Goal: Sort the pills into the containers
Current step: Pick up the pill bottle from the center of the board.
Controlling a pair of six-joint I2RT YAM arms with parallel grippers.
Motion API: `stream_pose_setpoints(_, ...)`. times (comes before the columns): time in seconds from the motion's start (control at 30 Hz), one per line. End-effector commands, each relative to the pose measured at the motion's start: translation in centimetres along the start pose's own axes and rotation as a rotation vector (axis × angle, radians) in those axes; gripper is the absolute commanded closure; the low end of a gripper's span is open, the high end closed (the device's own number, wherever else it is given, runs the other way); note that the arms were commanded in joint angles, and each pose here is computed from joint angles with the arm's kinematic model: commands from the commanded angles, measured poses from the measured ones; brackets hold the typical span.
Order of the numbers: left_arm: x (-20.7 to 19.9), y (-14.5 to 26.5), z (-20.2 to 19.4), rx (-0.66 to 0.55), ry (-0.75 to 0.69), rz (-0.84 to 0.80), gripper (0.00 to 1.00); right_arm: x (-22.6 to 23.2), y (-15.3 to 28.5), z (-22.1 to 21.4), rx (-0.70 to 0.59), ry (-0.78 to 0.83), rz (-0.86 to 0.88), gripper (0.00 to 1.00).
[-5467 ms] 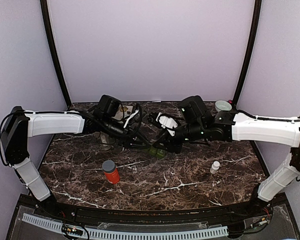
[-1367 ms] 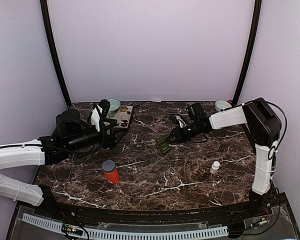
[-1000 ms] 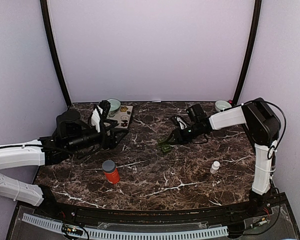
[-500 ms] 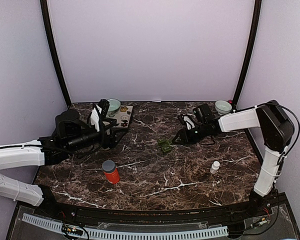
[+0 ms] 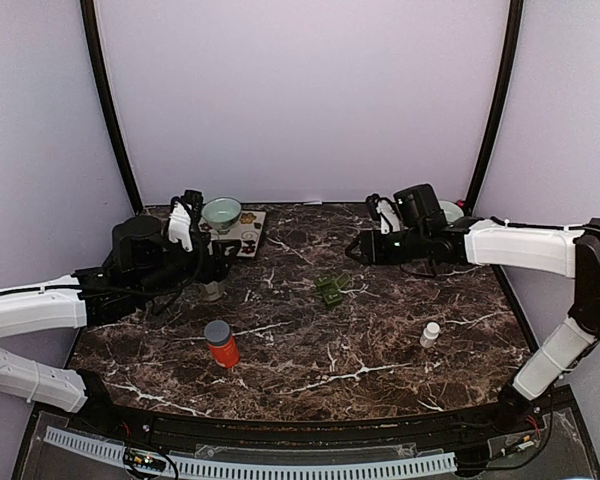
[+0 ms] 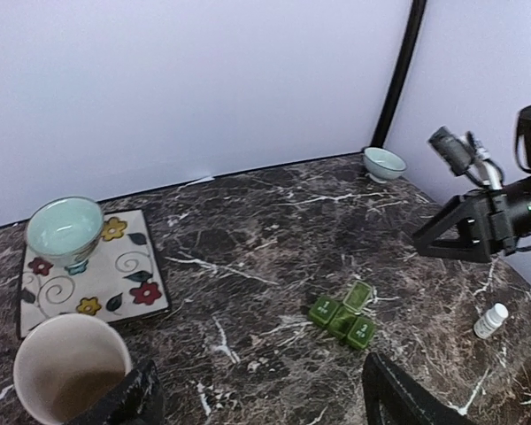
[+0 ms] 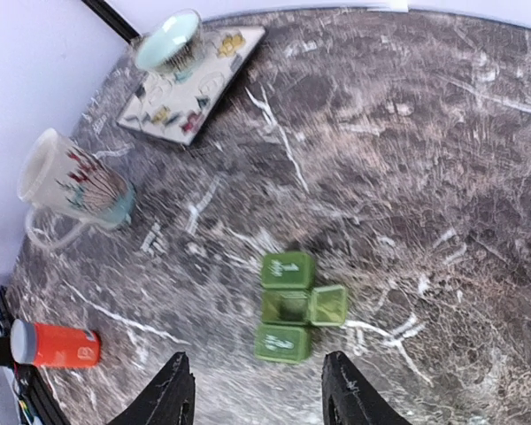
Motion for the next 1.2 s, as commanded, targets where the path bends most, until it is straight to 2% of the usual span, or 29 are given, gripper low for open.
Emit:
stream_pose_setpoints(0.0, 2.2, 0.9, 0.3, -0.008, 0.078, 0.213, 0.21, 3.8, 2.8, 4.0, -0.181, -0.062, -0.003, 0.5)
stream_pose_setpoints(0.3, 5.6, 3.4, -5.3, 0.068, 0.198, 0.413, 0.21, 12.0, 6.0, 11.6, -0.371, -0.205, 0.303, 0.48)
stream_pose_setpoints(0.57, 6.9, 4.9, -8.0, 0.148, 0.225, 0.504, 0.2, 15.8, 3.8, 15.3, -0.327, -0.211, 0.508, 0.46)
stream_pose_setpoints(0.87, 7.4, 6.5, -9.7, 0.17, 0.266, 0.505, 0.2, 16.4, 2.4, 16.5, -0.31, -0.21, 0.544, 0.47)
stream_pose_setpoints(1.17, 6.8, 6.1, -11.4, 0.23, 0.268, 0.482, 0.2, 16.8, 2.2, 16.9, -0.301, -0.191, 0.557, 0.47)
Point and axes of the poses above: each gripper's point midway between its finger pads, its own y axis back along the fingers, its own x axis along the line the jaws close on, z = x × y, the point moved 7 cm from there along y, back along the fingers, and after that the axes turned 2 degrees about y, right-handed, at the moved point
